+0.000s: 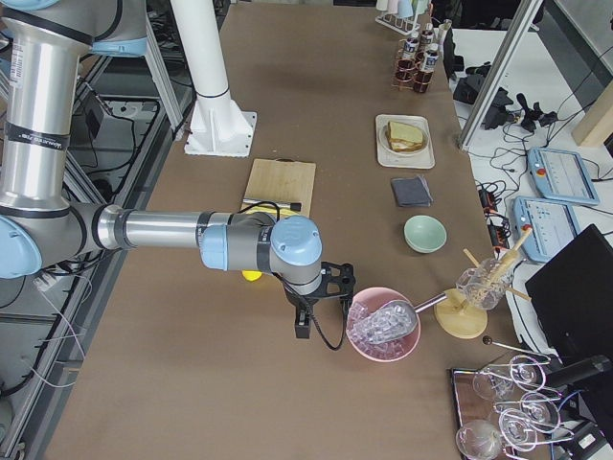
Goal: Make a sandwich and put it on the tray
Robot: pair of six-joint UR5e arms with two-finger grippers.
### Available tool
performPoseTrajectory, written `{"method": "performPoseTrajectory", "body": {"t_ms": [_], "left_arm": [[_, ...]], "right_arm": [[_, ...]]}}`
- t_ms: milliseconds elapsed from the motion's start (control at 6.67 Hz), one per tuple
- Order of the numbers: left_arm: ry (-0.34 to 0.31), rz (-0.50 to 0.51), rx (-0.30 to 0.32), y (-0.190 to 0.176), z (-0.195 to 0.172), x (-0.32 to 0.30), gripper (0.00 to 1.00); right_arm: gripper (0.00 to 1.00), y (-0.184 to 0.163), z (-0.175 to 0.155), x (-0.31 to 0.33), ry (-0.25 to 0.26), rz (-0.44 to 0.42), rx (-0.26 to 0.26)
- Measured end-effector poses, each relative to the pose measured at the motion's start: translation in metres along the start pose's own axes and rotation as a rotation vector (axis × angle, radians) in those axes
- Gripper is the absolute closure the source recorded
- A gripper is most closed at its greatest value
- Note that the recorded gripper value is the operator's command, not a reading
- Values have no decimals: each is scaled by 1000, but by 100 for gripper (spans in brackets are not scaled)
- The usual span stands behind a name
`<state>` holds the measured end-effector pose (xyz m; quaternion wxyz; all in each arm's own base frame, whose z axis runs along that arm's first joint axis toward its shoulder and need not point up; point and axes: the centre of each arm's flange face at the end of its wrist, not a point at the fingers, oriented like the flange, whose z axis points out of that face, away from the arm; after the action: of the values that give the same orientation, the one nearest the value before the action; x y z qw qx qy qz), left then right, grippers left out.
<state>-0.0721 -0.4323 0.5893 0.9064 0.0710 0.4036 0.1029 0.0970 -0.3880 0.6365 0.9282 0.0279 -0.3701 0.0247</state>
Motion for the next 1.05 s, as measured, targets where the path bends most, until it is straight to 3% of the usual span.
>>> {"method": "performPoseTrajectory", "body": {"t_ms": [600, 1050], "left_arm": [[-5, -60, 1, 10, 1, -12, 3], [-16, -116, -9, 16, 4, -22, 3]], "right_arm": [[0, -8, -1, -3, -4, -7, 5], [0, -18, 11, -24, -11, -58, -26]]}}
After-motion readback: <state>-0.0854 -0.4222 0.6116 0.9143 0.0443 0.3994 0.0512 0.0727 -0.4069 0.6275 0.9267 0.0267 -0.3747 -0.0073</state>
